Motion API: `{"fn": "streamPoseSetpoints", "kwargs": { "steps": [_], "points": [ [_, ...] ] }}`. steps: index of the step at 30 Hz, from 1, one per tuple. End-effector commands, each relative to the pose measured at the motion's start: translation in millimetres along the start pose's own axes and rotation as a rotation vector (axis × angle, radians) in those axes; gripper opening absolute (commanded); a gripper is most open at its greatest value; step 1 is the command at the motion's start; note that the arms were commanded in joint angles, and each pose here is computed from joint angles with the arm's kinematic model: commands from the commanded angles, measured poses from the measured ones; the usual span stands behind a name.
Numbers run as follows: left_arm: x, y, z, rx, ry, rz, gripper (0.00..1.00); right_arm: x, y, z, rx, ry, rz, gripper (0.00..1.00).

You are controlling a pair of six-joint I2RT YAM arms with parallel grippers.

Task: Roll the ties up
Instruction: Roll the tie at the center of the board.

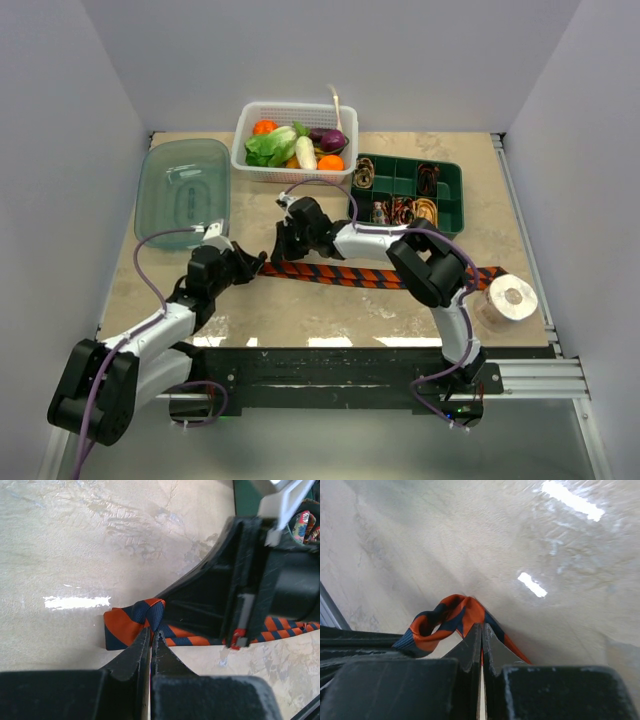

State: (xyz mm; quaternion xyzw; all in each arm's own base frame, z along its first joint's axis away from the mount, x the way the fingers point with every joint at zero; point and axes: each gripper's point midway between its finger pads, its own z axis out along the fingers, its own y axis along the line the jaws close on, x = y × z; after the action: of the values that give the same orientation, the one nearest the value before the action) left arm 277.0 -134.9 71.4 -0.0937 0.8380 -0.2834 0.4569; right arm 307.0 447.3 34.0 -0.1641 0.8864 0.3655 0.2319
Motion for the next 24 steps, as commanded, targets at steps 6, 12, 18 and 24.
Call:
{"fn": "streamPoseSetpoints", "kwargs": {
  "steps": [6, 12, 18, 24],
  "points": [
    [-2.3, -12.5, 10.9, 0.028, -0.003, 0.032, 0.00, -42.8, 2.8, -39.6, 0.029, -0.096, -0.067, 0.00],
    [7.1, -15.3, 20.0, 0.025, 0.030, 0.031, 0.00, -44.8, 14.9, -41.8, -0.032, -0.101, -0.081, 0.00],
    [12.7, -15.8, 28.4, 0.010, 0.055, 0.015, 0.00, -35.9, 15.9, -38.6, -0.060, -0.071, -0.085, 0.00],
    [10.6, -17.8, 34.1, -0.017, 0.059, 0.001, 0.05, -31.5, 15.2, -43.6, -0.058, -0.069, -0.092, 0.00]
  ]
}}
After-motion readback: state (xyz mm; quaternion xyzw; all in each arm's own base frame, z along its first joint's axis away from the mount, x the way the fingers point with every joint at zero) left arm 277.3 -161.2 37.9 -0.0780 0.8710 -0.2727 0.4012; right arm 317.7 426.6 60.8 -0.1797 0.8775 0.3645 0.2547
